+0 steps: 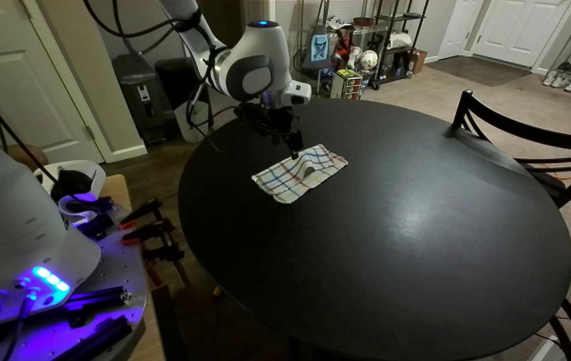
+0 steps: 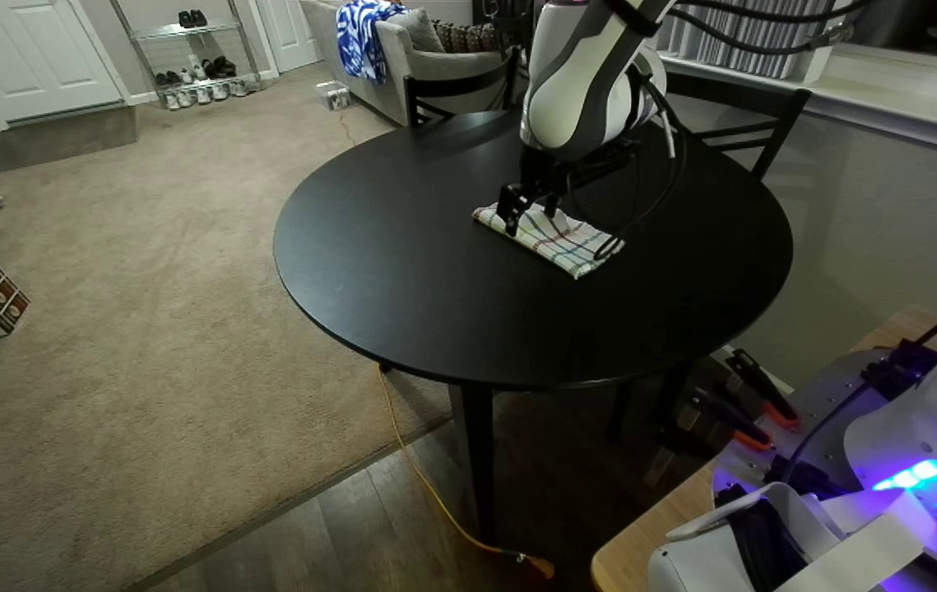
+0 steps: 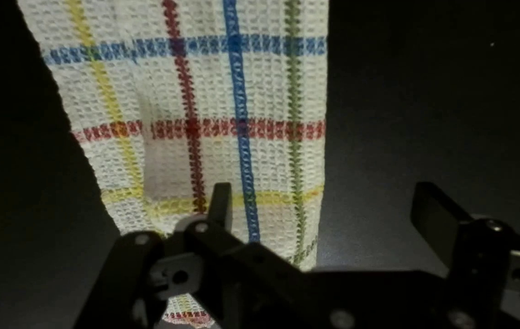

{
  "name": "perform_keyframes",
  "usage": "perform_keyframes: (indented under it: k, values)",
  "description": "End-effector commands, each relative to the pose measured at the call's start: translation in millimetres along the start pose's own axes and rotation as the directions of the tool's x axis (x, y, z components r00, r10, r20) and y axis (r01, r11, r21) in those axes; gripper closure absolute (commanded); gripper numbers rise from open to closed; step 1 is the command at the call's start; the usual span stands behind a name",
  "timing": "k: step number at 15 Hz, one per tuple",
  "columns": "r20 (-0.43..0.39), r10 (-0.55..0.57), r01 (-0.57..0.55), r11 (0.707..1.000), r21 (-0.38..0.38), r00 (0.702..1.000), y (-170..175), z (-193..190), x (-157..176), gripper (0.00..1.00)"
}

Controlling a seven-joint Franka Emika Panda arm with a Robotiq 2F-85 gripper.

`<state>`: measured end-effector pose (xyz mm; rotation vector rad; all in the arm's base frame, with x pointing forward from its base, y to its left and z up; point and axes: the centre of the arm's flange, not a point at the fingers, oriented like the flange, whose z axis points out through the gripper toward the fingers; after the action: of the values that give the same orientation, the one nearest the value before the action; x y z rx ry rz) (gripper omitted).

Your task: Fold the towel on the table

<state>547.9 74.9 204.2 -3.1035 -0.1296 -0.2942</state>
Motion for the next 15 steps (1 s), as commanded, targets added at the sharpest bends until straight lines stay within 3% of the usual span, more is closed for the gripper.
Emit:
perform_keyframes:
  k: [1, 4, 10, 15]
  values:
    - [-0.014, 0.012, -0.012, 1.0, -0.013, 1.0, 6.1, -5.5, 3.6, 0.0]
    - [-0.008, 0.021, -0.021, 1.0, -0.018, 1.0, 6.9, -20.4, -7.7, 0.0]
    - [0.141, 0.007, -0.008, 1.0, 0.001, 0.99, -13.3, -80.3, -61.3, 0.0]
    - [0.189, 0.006, -0.008, 1.0, 0.011, 0.982, -29.1, -129.6, -93.8, 0.0]
